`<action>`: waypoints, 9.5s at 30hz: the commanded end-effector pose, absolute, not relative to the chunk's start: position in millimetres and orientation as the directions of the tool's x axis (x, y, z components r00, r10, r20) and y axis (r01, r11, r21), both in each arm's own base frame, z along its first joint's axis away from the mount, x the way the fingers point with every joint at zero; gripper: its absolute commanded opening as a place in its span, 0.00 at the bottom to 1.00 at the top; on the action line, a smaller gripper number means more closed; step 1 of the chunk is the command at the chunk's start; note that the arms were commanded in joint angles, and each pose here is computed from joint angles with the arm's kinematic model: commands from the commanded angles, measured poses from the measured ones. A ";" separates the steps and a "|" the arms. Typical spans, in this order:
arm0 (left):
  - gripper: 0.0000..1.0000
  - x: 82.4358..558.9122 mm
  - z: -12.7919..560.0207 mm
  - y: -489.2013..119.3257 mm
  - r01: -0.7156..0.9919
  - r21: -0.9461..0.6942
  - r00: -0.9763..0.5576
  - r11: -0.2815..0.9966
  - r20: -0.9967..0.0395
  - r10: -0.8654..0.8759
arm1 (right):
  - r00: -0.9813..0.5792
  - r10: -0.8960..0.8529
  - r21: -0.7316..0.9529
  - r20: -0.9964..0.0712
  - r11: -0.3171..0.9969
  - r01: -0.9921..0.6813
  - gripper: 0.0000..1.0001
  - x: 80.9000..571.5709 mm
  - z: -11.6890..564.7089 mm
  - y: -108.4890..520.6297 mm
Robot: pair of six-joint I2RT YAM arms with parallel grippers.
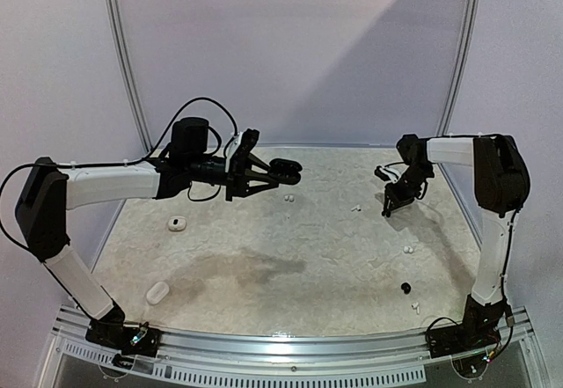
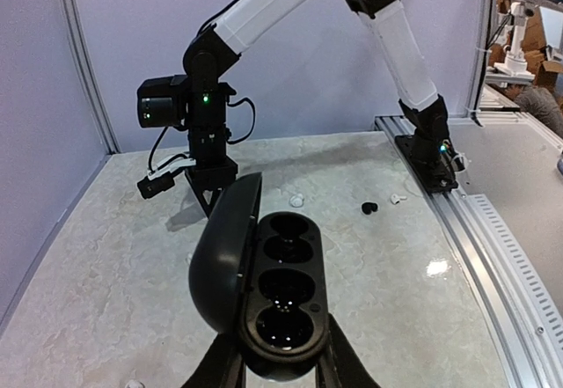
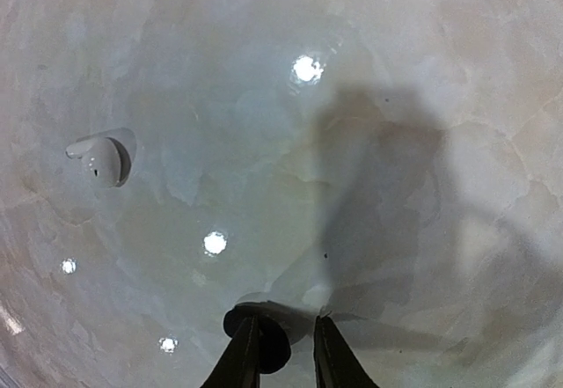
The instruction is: Insert the wireless bluetooth earbuds into the charging case
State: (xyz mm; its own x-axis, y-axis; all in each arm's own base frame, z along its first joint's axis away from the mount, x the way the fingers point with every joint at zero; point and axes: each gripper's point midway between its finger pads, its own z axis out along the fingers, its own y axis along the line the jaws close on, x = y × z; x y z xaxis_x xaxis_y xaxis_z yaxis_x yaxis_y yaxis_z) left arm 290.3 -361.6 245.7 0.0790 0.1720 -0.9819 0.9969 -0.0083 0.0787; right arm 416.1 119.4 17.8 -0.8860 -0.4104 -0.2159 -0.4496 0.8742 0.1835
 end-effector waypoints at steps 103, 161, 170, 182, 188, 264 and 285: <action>0.00 252.8 260.6 -373.5 0.998 0.065 0.058 0.024 -0.972 0.226 | 0.108 -0.760 -0.340 -0.641 0.155 -0.928 0.00 281.6 304.8 412.9; 0.00 256.2 255.0 -371.5 0.999 0.046 0.040 0.023 -0.975 0.217 | 0.089 -0.780 -0.238 -0.620 0.079 -0.968 0.07 263.0 272.6 413.3; 0.00 254.7 256.1 -371.9 0.998 0.057 0.053 0.015 -0.976 0.213 | 0.099 -0.773 -0.248 -0.627 0.078 -0.966 0.16 267.6 273.1 420.2; 0.00 253.8 257.1 -373.0 0.998 0.057 0.054 0.008 -0.977 0.207 | 0.100 -0.772 -0.268 -0.627 0.093 -0.959 0.23 273.3 275.1 421.8; 0.00 256.5 256.9 -372.4 0.999 0.037 0.031 0.026 -0.977 0.209 | 0.108 -0.750 -0.269 -0.653 0.095 -0.958 0.26 271.9 286.1 424.2; 0.00 267.0 251.5 -364.4 0.996 -0.001 -0.023 0.094 -0.973 0.228 | -0.077 -0.619 -0.205 -0.782 0.371 -0.906 0.74 323.0 301.9 390.7; 0.00 274.2 255.6 -355.3 0.991 -0.036 -0.063 0.128 -0.975 0.211 | -0.837 -0.234 0.051 -0.494 0.954 -0.297 0.62 333.1 232.3 209.8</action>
State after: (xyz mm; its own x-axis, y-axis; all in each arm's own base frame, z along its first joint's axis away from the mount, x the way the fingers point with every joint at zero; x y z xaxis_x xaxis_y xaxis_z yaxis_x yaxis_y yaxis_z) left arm 274.2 -360.0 245.8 -0.0907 0.2387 -0.9669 0.9901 0.1264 -0.0617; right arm 349.7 308.1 323.4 -0.4584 -0.3809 -0.8030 -0.7053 0.7057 0.0679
